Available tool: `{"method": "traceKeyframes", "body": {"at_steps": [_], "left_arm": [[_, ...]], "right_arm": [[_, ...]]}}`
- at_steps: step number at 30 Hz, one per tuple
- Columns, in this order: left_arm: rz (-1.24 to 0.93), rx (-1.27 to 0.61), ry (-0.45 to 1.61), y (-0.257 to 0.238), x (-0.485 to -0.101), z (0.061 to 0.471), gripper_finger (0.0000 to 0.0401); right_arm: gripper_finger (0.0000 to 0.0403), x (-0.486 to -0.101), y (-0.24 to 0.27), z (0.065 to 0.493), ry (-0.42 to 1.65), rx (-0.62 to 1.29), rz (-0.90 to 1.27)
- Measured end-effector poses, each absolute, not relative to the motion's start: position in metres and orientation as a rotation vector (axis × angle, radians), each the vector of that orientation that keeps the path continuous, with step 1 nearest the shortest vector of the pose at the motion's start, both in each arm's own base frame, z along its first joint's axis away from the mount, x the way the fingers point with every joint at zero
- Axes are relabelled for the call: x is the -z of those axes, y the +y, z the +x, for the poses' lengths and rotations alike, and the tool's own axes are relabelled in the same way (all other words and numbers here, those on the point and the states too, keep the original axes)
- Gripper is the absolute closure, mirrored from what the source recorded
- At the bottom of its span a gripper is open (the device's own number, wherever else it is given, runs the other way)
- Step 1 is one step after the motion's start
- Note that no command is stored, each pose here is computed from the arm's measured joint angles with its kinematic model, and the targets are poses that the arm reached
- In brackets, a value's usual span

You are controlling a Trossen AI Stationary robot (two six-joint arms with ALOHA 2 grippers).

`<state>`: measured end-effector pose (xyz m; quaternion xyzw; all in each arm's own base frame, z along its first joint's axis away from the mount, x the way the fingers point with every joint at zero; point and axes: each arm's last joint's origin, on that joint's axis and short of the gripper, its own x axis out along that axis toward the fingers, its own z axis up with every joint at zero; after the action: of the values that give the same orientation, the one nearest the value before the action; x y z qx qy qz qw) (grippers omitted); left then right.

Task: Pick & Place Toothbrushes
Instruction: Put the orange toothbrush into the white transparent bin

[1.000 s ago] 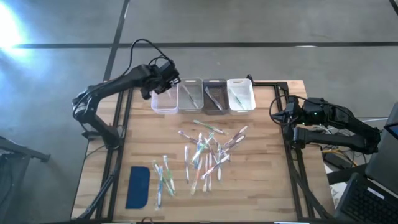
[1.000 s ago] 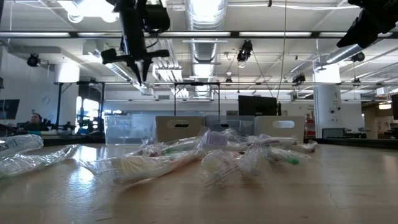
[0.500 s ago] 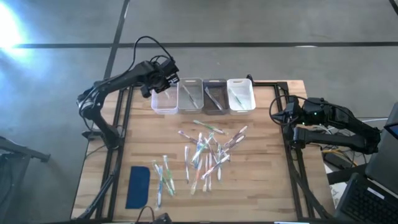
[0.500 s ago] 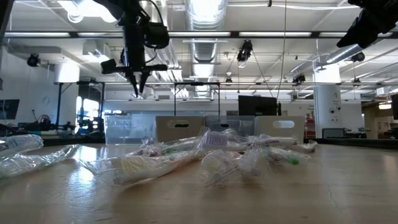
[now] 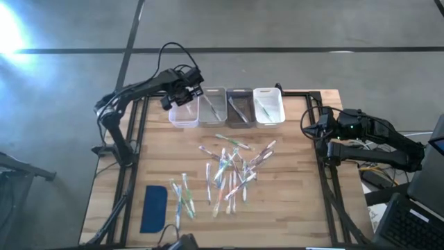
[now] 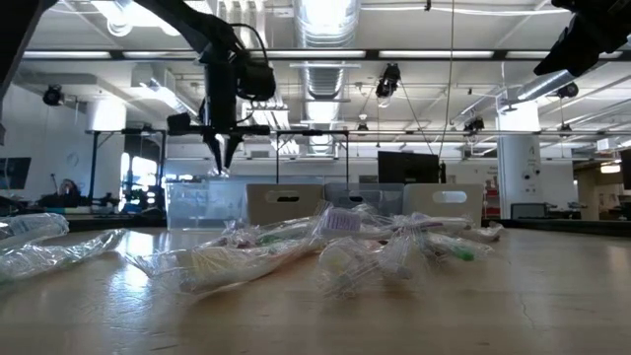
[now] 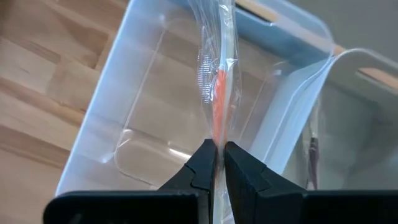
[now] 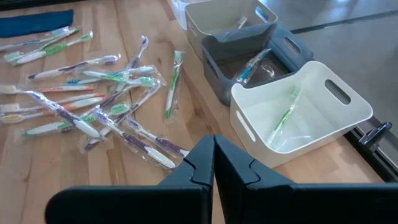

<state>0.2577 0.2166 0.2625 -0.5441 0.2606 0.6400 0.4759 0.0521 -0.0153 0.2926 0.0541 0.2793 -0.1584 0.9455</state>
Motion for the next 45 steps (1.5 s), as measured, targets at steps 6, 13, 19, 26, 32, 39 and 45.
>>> {"method": "traceKeyframes", "body": {"at_steps": [6, 13, 19, 26, 32, 39, 45], "left_arm": [[-1.332, -1.575, 0.673, 0.221, -0.253, 0.26, 0.0373], [-1.347, -1.613, 0.683, 0.232, -0.243, 0.256, 0.0373], [-1.357, -1.632, 0.69, 0.239, -0.236, 0.255, 0.0373], [-1.378, -1.628, 0.665, 0.242, -0.22, 0.253, 0.0373], [-1.427, -1.607, 0.632, 0.241, -0.2, 0.251, 0.0373], [-1.468, -1.609, 0.649, 0.236, -0.182, 0.245, 0.0374], [-1.477, -1.588, 0.621, 0.236, -0.174, 0.245, 0.0374]], "right_arm": [[0.0394, -0.293, -0.015, 0.052, 0.569, 0.323, 0.11], [0.0394, -0.293, -0.015, 0.052, 0.569, 0.322, 0.11], [0.0394, -0.293, -0.015, 0.052, 0.569, 0.323, 0.11], [0.0394, -0.293, -0.015, 0.052, 0.569, 0.323, 0.11], [0.0394, -0.293, -0.015, 0.052, 0.569, 0.322, 0.11], [0.0394, -0.293, -0.015, 0.052, 0.569, 0.323, 0.11], [0.0394, -0.293, -0.015, 0.052, 0.569, 0.323, 0.11]]}}
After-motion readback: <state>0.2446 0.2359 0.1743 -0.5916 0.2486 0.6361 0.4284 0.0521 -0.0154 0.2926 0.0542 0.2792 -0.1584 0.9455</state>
